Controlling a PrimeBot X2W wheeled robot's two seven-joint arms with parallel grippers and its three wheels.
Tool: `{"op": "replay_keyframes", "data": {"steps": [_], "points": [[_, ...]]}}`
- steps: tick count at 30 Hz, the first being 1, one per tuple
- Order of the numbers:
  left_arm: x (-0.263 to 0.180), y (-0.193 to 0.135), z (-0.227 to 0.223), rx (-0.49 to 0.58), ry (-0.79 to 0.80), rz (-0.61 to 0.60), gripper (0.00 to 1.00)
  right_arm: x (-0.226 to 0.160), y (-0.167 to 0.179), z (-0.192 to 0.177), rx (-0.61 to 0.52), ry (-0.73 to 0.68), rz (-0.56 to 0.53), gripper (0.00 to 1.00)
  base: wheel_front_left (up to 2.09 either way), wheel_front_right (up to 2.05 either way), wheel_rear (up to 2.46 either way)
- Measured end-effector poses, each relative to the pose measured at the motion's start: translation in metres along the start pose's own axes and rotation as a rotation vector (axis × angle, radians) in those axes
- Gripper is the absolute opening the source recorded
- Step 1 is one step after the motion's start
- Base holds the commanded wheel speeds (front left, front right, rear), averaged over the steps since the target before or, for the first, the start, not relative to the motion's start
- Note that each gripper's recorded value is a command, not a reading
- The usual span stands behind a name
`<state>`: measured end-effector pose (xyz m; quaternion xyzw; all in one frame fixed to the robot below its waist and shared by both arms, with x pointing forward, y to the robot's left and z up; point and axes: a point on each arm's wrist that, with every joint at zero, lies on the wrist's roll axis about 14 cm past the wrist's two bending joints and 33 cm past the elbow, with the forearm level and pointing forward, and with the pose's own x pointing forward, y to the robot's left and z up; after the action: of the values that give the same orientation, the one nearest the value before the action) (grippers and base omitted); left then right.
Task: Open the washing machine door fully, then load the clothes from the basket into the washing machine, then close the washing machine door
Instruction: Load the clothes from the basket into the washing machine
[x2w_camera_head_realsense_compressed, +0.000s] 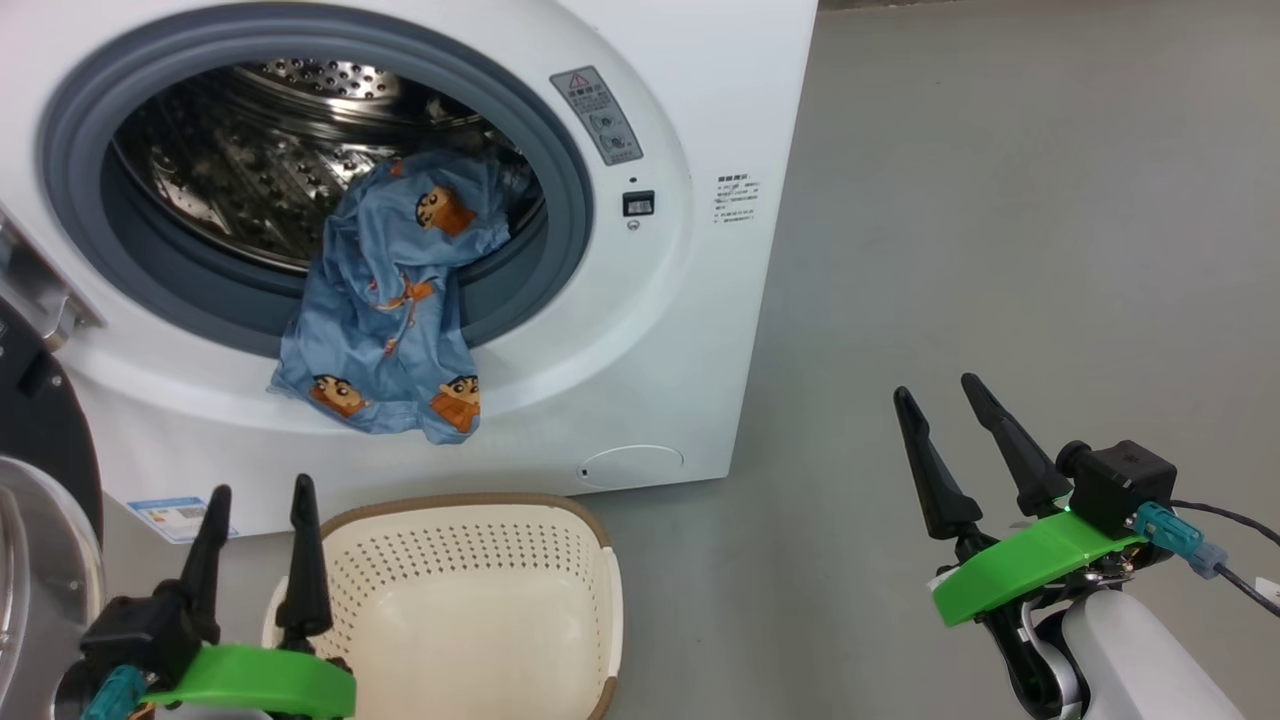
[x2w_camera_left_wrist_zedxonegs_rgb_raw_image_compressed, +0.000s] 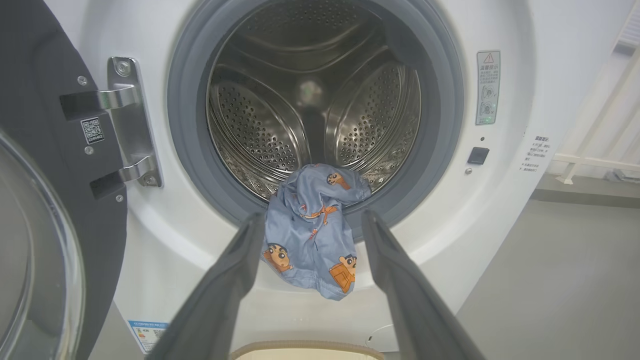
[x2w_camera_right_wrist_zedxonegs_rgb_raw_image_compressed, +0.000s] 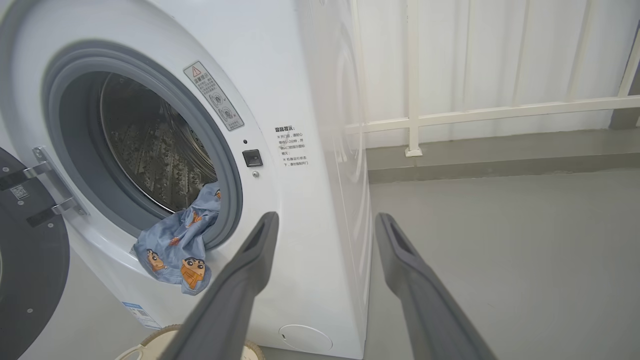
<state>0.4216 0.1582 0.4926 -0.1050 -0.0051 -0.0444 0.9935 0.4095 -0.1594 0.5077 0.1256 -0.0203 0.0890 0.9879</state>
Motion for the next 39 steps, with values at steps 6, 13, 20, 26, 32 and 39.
{"op": "replay_keyframes", "data": {"steps": [6, 13, 20, 26, 32, 39], "points": [[0.001, -0.005, -0.026, -0.014, 0.098, -0.021, 1.0, -0.002, -0.006, -0.003, -0.001, 0.008, -0.018, 1.0, 0.0, 0.0, 0.0], [0.022, -0.012, -0.058, -0.021, 0.215, -0.055, 1.0, -0.001, -0.017, -0.013, 0.002, 0.036, -0.045, 1.0, 0.0, 0.0, 0.0], [0.054, -0.013, -0.087, -0.024, 0.309, -0.065, 1.0, 0.007, -0.029, -0.023, 0.009, 0.056, -0.077, 1.0, 0.0, 0.0, 0.0], [0.081, 0.002, -0.118, -0.021, 0.401, -0.036, 1.0, 0.018, -0.035, -0.033, 0.021, 0.071, -0.099, 1.0, 0.0, 0.0, 0.0], [0.1, 0.011, -0.153, -0.034, 0.5, -0.017, 1.0, 0.024, -0.048, -0.045, 0.02, 0.097, -0.13, 1.0, 0.0, 0.0, 0.0], [0.122, 0.012, -0.19, -0.087, 0.582, 0.009, 1.0, 0.023, -0.065, -0.061, 0.026, 0.13, -0.187, 1.0, 0.0, 0.0, 0.0]]}}
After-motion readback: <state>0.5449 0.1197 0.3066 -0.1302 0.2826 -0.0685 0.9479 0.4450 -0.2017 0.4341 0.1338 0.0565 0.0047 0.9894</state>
